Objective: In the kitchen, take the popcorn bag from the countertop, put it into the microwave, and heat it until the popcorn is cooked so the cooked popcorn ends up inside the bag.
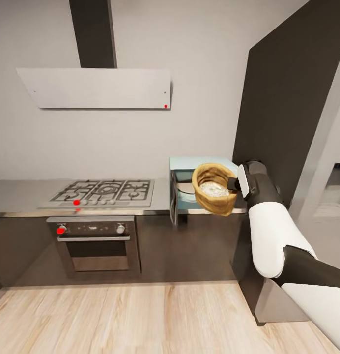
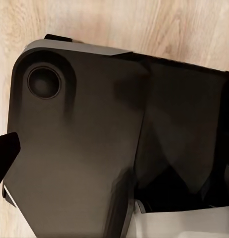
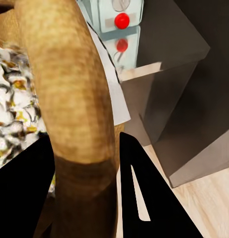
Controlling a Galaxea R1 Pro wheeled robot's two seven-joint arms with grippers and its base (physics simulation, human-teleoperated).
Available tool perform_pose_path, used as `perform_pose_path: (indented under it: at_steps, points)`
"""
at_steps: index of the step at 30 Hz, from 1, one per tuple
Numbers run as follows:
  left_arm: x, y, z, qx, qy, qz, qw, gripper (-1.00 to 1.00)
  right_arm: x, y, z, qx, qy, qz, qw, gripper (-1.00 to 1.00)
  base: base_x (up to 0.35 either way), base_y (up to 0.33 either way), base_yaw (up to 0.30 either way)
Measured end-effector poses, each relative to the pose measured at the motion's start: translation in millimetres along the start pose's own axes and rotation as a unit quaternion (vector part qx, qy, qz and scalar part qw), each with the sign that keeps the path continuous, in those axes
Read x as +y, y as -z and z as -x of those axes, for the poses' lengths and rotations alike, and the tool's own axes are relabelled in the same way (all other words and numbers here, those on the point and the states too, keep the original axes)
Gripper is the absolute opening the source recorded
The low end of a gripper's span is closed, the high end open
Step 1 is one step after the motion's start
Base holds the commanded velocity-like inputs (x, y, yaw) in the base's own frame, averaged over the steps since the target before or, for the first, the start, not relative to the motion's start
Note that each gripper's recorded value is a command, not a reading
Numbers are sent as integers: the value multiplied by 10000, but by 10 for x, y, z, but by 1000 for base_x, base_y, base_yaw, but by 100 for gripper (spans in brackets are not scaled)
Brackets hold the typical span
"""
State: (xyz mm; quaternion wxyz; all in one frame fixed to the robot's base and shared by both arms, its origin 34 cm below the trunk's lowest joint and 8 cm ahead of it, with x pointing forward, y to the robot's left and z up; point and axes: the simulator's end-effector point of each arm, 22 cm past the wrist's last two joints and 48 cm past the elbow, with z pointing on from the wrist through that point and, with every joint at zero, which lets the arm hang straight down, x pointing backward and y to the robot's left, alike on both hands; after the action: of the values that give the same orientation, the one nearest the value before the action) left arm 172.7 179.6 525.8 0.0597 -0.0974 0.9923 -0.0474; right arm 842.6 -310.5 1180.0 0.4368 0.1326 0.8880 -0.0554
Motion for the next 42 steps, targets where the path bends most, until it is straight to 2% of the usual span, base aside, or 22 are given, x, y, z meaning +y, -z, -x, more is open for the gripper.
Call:
perform_pose_path:
  at_steps: [6, 16, 21, 23, 27, 33, 42]
  points:
    - [0, 0, 2, -1, 1, 0, 10000, 100, 2, 0, 0, 1, -3, 4, 10000, -100, 206, 0, 0]
    - [12, -1, 5, 0, 3, 8, 10000, 100, 46, -39, -63, 89, 7, 50, 9999, -100, 11, 0, 0]
    - [11, -2, 10, -6, 5, 8, 10000, 100, 159, -222, -413, 556, 193, 106, 9982, -100, 0, 0, 0]
    - [11, -1, 11, -9, 5, 8, 10000, 100, 166, -240, -452, 607, 219, 106, 9979, -100, 0, 0, 0]
    - [12, -1, 8, -5, 7, 9, 10000, 100, 88, -260, -455, 622, 216, 47, 9978, -100, 0, 0, 0]
    - [0, -1, 6, -5, 9, 2, 10000, 100, -157, -298, -420, 614, 150, -112, 9979, -100, 0, 0, 0]
    - [4, -1, 9, -9, 9, 4, 10000, 100, -151, -301, -429, 627, 135, -96, 9979, -100, 0, 0, 0]
